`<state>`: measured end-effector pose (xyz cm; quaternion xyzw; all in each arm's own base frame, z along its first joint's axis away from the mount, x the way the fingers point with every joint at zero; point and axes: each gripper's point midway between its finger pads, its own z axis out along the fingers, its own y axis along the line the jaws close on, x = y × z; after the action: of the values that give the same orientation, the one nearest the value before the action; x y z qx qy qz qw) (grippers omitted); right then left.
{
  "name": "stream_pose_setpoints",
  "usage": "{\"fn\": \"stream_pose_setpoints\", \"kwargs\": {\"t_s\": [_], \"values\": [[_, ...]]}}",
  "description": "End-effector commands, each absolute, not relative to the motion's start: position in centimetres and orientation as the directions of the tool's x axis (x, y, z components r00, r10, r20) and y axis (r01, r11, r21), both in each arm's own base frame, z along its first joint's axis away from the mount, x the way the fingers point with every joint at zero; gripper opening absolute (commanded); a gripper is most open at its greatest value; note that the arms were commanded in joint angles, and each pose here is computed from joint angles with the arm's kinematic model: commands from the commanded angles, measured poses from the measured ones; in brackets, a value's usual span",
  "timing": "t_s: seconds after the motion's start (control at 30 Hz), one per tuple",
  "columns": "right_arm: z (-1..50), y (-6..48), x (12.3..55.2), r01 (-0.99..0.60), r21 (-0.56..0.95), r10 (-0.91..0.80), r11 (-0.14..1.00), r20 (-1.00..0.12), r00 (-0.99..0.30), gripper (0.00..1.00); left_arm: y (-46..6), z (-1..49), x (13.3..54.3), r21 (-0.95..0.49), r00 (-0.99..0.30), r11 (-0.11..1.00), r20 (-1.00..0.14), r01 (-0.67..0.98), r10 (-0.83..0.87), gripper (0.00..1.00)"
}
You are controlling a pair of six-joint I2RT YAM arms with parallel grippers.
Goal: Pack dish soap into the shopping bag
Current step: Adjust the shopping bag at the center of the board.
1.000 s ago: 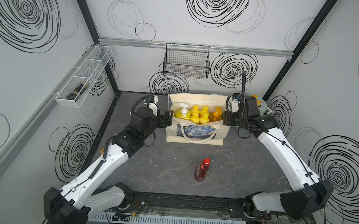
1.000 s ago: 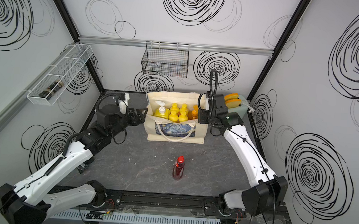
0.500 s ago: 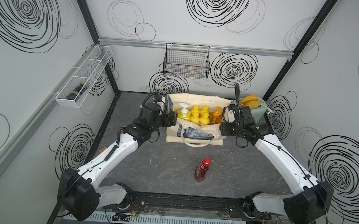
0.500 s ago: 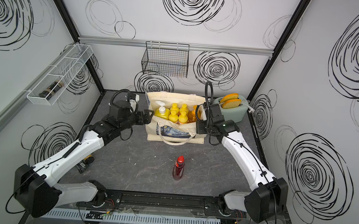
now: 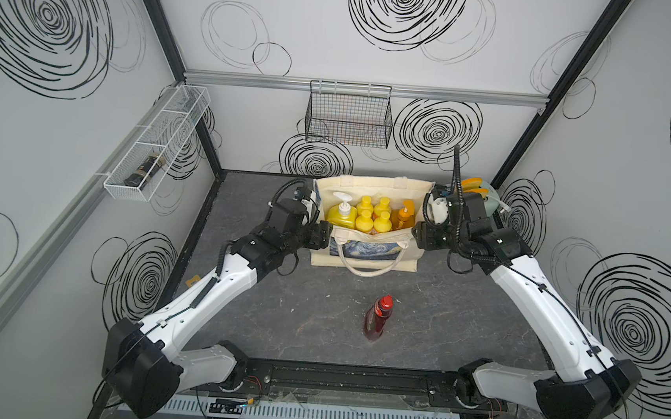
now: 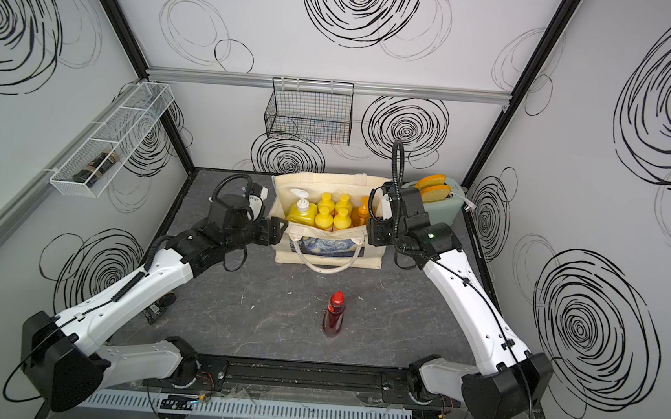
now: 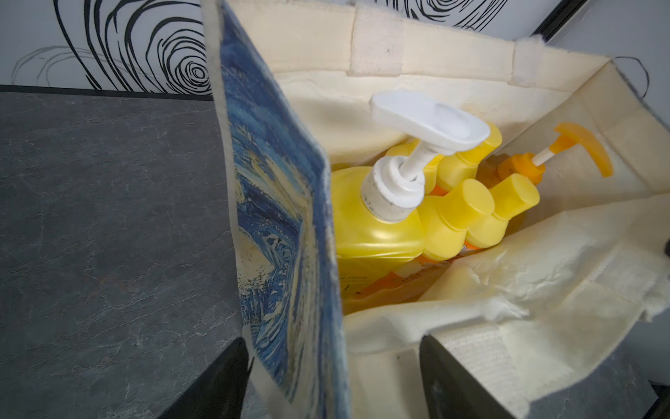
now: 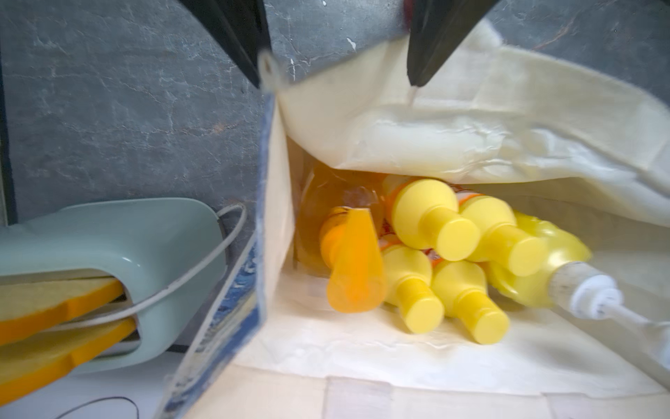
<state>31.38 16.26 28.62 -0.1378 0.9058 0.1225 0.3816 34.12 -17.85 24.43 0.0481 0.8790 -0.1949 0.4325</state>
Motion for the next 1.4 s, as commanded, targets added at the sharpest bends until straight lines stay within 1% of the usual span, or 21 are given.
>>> {"fn": "stream_pose_setpoints", "kwargs": {"t_s": [0.0,0.13,0.37,0.63,0.8,0.9,1.0,1.1,1.23,1.37], "values": [[30.8,19.3,28.6,-0.475,0.146,-0.222,0.868,-0.741,-0.633,0.63,-17.0,23.0,32.8,-0.257,-0.653,0.933,-0.757,0.25,-0.033,0.75],[30.5,21.7,25.9,-0.559,0.145,-0.299,0.816,-0.722,-0.624,0.61,-17.0,22.1,31.7,-0.247,-0.673,0.934,-0.74,0.257,-0.01,0.75],[29.8,22.3,22.0,-0.613,0.148,-0.356,0.776,-0.699,-0.62,0.61,-16.4,21.1,29.9,-0.217,-0.685,0.943,-0.728,0.251,0.015,0.78],[26.8,23.4,18.3,-0.67,0.151,-0.458,0.727,-0.62,-0.637,0.64,-15.2,20.5,29.4,-0.202,-0.694,0.951,-0.719,0.232,0.017,0.79],[26.2,23.7,16.7,-0.688,0.147,-0.486,0.71,-0.604,-0.631,0.66,-14.7,20.9,29.5,-0.204,-0.69,0.953,-0.723,0.224,0.007,0.79],[25.3,23.9,15.9,-0.696,0.143,-0.509,0.704,-0.583,-0.634,0.67,-14.5,23.1,29.9,-0.218,-0.657,0.95,-0.753,0.224,-0.018,0.79],[24.2,23.8,15.1,-0.698,0.133,-0.53,0.703,-0.556,-0.64,0.67,-14.2,27.4,30.7,-0.262,-0.598,0.937,-0.798,0.232,-0.075,0.83],[23.1,23.6,14.5,-0.696,0.126,-0.544,0.707,-0.531,-0.65,0.68,-13.4,30.4,31.9,-0.302,-0.564,0.924,-0.816,0.233,-0.124,0.85],[22.4,23.1,14.0,-0.688,0.115,-0.549,0.716,-0.515,-0.658,0.69,-13.0,32.1,33.5,-0.335,-0.546,0.911,-0.823,0.24,-0.159,0.85],[21.7,22.8,13.7,-0.676,0.109,-0.545,0.729,-0.505,-0.669,0.69,-13.3,32.7,34.8,-0.345,-0.543,0.905,-0.823,0.251,-0.163,0.85]]}}
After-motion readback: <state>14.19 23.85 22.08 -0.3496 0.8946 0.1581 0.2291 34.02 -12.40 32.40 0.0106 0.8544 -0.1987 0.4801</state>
